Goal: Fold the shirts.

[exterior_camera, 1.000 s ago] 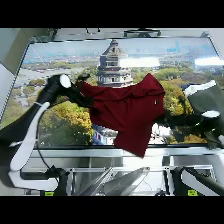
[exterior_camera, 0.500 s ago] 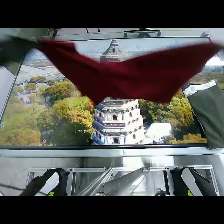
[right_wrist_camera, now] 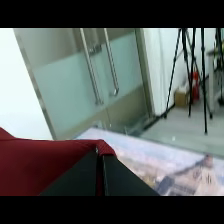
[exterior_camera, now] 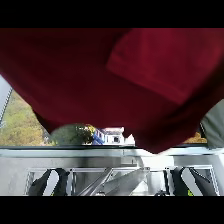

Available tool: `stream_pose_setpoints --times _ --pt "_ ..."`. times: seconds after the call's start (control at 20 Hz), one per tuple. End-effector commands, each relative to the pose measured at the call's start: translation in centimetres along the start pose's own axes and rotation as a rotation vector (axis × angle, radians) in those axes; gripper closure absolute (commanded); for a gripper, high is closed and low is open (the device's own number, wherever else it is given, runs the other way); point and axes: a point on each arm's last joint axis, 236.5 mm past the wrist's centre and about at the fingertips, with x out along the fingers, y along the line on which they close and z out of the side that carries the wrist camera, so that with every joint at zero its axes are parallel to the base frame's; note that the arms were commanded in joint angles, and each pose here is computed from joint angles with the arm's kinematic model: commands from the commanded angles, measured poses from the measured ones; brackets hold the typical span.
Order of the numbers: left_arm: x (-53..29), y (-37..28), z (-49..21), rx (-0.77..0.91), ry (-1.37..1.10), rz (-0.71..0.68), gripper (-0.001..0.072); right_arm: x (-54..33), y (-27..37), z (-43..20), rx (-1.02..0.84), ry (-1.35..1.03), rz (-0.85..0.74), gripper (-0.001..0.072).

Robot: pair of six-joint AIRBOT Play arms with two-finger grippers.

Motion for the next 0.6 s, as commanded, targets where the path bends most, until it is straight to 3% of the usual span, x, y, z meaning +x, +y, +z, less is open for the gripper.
stream_pose_setpoints --times 0.0,0.3,0.55 --pt "6.9 6.8 -9.8 -0.057 0.246 0.071 0.0681 5.7 -6.8 -7.9 0.059 0.239 -0.065 0.0693" --pt "18.7 20.5 -26.3 -0.114 0.509 0.260 0.0680 15.3 -22.3 -27.7 0.235 0.578 -0.287 0.0693" --pt "22.7 27.1 -34.3 -0.221 0.651 0.260 0.0681 18.6 -27.0 -38.6 0.377 0.657 -0.348 0.0693"
